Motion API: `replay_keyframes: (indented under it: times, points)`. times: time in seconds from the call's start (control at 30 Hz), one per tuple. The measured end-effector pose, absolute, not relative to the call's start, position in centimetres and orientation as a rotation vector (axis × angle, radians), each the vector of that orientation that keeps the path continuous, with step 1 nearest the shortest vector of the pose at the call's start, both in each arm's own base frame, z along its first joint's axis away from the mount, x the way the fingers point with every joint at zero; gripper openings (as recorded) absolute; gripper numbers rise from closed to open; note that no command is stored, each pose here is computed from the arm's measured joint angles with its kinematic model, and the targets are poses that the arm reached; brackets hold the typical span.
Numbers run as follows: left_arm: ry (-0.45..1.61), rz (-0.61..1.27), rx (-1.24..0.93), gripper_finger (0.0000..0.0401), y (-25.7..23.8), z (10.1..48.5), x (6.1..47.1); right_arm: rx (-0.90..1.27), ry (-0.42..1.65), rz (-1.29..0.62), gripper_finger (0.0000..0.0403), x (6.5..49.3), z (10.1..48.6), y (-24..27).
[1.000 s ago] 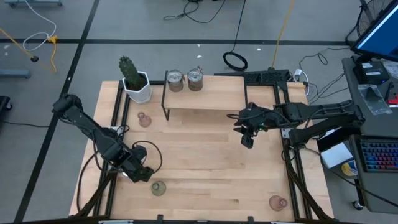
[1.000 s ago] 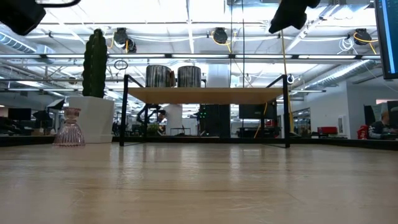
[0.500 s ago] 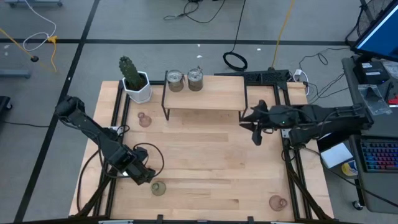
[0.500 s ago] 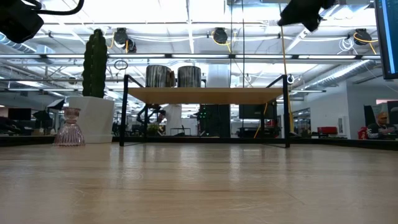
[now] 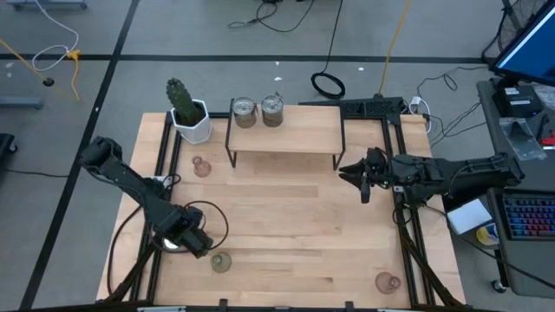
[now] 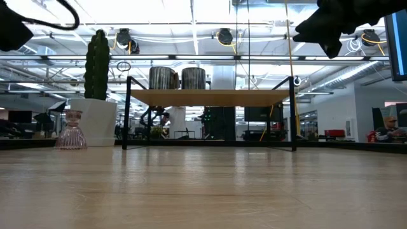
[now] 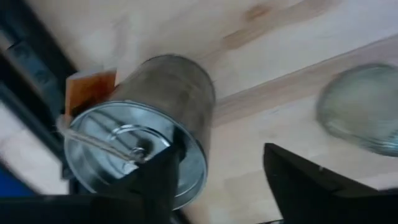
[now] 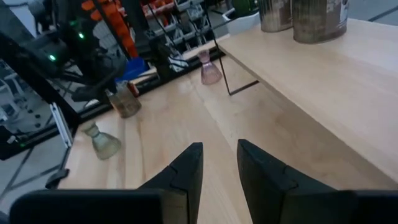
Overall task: Pick & Place candle stick holders
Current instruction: Put the silver scented candle on the shelf
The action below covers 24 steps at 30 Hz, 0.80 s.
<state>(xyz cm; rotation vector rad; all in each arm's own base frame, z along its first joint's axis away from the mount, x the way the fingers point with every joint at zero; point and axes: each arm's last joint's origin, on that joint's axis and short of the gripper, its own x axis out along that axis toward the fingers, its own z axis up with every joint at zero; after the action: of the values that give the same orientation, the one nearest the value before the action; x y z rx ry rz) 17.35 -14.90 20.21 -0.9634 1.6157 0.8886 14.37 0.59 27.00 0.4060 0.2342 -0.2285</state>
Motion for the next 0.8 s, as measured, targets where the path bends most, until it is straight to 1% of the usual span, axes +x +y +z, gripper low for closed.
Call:
replay_keyframes:
  times: [0.13, 0.43, 0.5, 0.8]
  points:
    - [1.671, 0.924, -0.95, 0.0164, -14.68, 19.8, 17.53, 0.408, 0.221, -0.225, 0.009, 14.11, 27.1, 0.56]
    - [1.688, 0.949, -0.937, 0.0021, -14.17, 19.78, 17.65, 0.402, 0.219, -0.224, 0.009, 14.05, 27.12, 0.56]
    - [1.685, 0.963, -0.937, 0.001, -14.15, 19.79, 17.6, 0.402, 0.219, -0.224, 0.009, 14.05, 27.12, 0.56]
    - [1.674, 0.978, -0.919, 0.0004, -13.96, 20.09, 17.73, 0.402, 0.219, -0.224, 0.009, 14.05, 27.12, 0.56]
